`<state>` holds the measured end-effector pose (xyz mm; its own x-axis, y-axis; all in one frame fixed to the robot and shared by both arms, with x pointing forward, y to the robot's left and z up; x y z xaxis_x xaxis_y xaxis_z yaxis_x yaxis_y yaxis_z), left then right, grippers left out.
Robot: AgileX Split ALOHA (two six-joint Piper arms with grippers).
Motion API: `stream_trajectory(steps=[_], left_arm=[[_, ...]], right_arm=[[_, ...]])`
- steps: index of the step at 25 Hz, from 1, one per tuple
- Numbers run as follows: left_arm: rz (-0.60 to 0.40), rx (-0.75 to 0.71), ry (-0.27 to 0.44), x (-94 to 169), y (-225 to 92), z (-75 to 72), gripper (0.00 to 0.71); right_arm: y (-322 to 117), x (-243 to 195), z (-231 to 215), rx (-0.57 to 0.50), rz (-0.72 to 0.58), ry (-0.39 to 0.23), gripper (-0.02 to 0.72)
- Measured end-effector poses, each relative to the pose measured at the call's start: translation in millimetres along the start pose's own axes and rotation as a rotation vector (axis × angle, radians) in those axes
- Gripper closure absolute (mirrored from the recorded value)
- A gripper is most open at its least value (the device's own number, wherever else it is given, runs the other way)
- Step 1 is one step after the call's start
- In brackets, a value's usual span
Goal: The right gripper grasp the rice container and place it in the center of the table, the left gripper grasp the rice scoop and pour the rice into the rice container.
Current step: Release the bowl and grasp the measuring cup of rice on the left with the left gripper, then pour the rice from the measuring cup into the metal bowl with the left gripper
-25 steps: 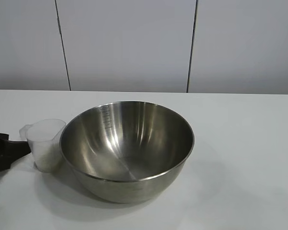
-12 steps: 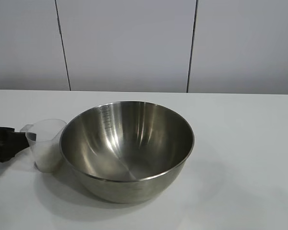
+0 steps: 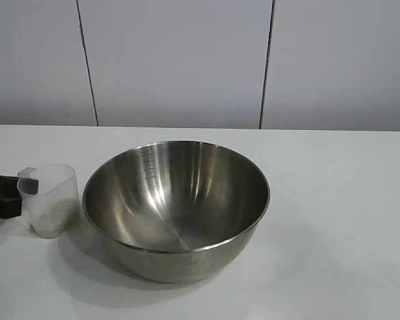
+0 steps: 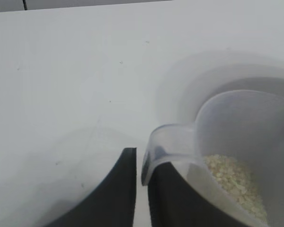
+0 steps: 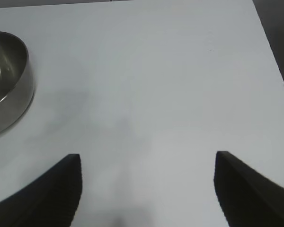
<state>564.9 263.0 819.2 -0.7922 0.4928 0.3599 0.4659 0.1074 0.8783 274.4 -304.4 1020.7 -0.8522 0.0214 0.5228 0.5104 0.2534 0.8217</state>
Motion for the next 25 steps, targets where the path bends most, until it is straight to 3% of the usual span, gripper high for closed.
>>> stream_trajectory(steps=[3, 7, 12, 14, 19, 22, 25], left_arm=[[-0.016, -0.006, 0.011, 1.0, 6.0, 0.5, 0.698], [-0.102, -0.048, 0.031, 8.3, 37.0, -3.2, 0.701], [-0.216, -0.178, -0.001, 24.1, 81.9, -22.7, 0.701], [-0.230, -0.271, -0.014, 29.8, 97.5, -38.3, 0.701], [-0.226, -0.531, -0.048, 41.3, 124.8, -99.5, 0.702], [-0.179, -0.689, -0.056, 40.8, 124.2, -133.9, 0.702], [-0.122, -0.860, -0.044, 33.1, 119.4, -157.9, 0.702]], right_arm=[[0.0, 0.0, 0.0, 0.000, 0.000, 0.000, 0.168], [0.0, 0.0, 0.0, 0.000, 0.000, 0.000, 0.168], [0.0, 0.0, 0.0, 0.000, 0.000, 0.000, 0.168], [0.0, 0.0, 0.0, 0.000, 0.000, 0.000, 0.168], [0.0, 0.0, 0.0, 0.000, 0.000, 0.000, 0.168], [0.0, 0.0, 0.0, 0.000, 0.000, 0.000, 0.168], [0.0, 0.0, 0.0, 0.000, 0.000, 0.000, 0.168]])
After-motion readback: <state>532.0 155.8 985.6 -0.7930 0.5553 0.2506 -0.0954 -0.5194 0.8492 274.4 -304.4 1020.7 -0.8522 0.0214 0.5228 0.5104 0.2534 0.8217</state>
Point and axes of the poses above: a point on each arm's last joint axis where the gripper is mounted, x pointing back along that axis away from the gripper, z along the wrist's bending axis when the last joint is at zero, y = z × x, the point moved 4 cm from there along -x, pointing out along that axis toward the gripper, and after that the axes turned 15 degrees about x, right-handed, at the moved point
